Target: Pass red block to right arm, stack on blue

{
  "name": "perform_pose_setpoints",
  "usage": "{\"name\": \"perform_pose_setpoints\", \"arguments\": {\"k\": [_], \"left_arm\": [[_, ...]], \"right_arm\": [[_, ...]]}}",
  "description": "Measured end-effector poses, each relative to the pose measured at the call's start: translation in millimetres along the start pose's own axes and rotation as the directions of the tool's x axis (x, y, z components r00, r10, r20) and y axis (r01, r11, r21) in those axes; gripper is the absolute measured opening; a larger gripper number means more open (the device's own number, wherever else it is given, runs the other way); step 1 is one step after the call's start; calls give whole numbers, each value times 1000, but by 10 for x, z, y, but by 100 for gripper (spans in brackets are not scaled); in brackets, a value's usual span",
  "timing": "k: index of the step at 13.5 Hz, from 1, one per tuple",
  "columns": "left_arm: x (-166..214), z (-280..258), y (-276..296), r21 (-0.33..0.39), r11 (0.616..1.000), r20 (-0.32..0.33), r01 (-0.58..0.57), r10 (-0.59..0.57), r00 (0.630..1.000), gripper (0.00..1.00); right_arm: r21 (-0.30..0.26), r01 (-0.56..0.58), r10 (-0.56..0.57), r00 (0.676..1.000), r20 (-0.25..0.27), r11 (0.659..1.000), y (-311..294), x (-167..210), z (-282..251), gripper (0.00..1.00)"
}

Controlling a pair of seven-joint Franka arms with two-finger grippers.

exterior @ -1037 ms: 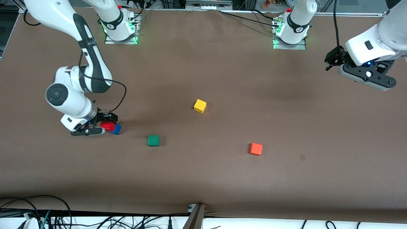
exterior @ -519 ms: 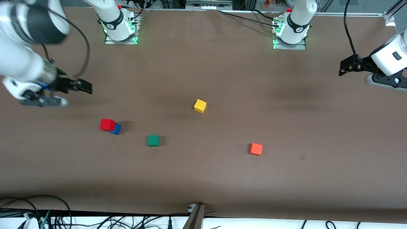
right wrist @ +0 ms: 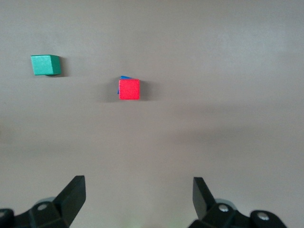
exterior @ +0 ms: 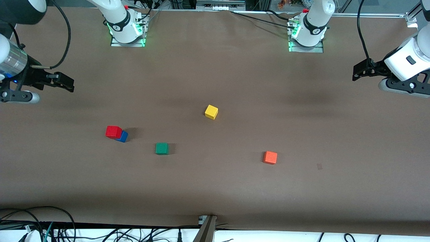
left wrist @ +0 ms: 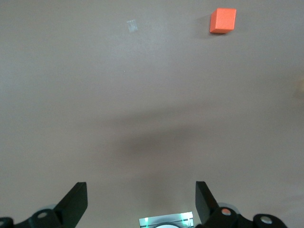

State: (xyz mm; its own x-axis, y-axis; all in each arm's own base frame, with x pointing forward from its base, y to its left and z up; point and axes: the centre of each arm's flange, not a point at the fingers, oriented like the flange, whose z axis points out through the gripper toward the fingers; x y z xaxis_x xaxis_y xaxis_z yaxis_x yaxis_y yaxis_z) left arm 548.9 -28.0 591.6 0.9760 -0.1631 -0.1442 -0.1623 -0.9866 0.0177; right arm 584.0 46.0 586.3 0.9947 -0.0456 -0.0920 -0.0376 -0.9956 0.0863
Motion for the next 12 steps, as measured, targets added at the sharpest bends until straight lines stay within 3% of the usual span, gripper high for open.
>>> {"name": "perform_pose_setpoints", "arguments": {"k": [3,8,12], "left_arm": [[2,-1,6,0,1000,-1,-1,1,1000,100],[8,-2,47,0,1000,-2,-9,9,1000,100],[14,-1,111,2,1000,-2,-21,21,1000,100]], "right_arm": [[44,-29,29,1000,-2,999,112,-13,-67,100],[74,-105,106,994,-6,992,557,-36,-117,100],[96,-101,104,994,-32,990,590,-139,-94,100]]}}
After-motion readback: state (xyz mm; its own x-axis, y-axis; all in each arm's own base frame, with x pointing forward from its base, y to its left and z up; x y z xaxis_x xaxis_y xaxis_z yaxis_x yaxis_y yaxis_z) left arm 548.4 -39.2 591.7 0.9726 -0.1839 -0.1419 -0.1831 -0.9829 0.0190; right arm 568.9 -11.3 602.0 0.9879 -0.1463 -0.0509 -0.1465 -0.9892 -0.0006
